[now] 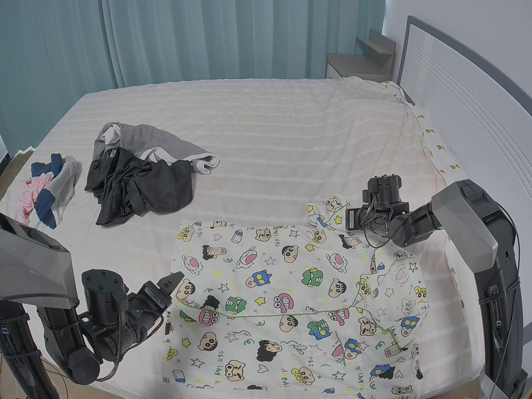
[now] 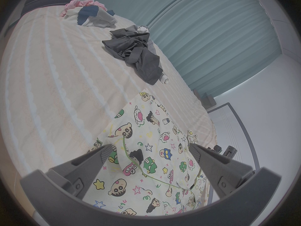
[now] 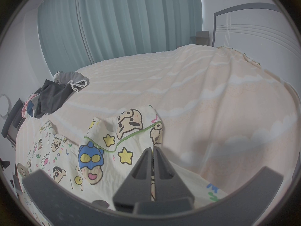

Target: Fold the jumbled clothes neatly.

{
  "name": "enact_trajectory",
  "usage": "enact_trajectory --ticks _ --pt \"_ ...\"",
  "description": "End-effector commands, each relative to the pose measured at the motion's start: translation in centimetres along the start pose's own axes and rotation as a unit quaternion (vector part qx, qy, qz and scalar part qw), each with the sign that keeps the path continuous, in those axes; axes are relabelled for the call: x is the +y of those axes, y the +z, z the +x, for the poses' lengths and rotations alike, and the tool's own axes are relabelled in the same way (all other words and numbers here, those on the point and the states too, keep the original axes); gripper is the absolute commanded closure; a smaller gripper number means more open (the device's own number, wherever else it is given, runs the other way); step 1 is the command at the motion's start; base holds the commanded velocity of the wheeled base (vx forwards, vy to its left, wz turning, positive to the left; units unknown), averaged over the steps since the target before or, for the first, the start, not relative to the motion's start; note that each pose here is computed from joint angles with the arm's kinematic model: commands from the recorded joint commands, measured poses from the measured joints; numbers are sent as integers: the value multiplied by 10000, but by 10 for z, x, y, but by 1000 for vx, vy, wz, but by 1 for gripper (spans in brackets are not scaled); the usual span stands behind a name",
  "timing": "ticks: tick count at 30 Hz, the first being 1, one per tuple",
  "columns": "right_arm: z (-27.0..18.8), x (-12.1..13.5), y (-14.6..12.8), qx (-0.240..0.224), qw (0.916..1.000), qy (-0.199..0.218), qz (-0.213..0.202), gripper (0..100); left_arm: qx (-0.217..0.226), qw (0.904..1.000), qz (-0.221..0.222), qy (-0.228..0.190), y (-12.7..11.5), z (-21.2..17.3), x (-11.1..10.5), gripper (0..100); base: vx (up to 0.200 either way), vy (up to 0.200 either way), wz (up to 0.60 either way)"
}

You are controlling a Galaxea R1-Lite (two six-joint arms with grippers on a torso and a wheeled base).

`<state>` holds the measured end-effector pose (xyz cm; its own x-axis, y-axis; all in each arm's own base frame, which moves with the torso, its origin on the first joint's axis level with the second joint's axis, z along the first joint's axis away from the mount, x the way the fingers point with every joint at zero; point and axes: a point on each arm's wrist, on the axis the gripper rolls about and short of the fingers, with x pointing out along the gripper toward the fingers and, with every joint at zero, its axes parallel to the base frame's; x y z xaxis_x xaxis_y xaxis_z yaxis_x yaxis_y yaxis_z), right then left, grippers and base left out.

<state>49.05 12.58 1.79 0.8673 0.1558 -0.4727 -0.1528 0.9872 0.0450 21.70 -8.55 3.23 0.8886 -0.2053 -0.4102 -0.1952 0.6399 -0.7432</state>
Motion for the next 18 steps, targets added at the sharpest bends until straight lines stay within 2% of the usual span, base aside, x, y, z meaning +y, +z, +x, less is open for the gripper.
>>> enact_trajectory --ticks 1,9,18 --pt "-3 1 5 -66 10000 15 35 100 -35 10000 -12 -66 1 0 -1 0 0 0 0" --pt "-12 -7 24 -339 9993 -58 114 100 -47 10000 -16 -58 1 0 -1 0 0 0 0" --pt "-15 -27 36 -696 9963 -439 236 100 -32 10000 -11 -32 0 1 0 0 0 0 0"
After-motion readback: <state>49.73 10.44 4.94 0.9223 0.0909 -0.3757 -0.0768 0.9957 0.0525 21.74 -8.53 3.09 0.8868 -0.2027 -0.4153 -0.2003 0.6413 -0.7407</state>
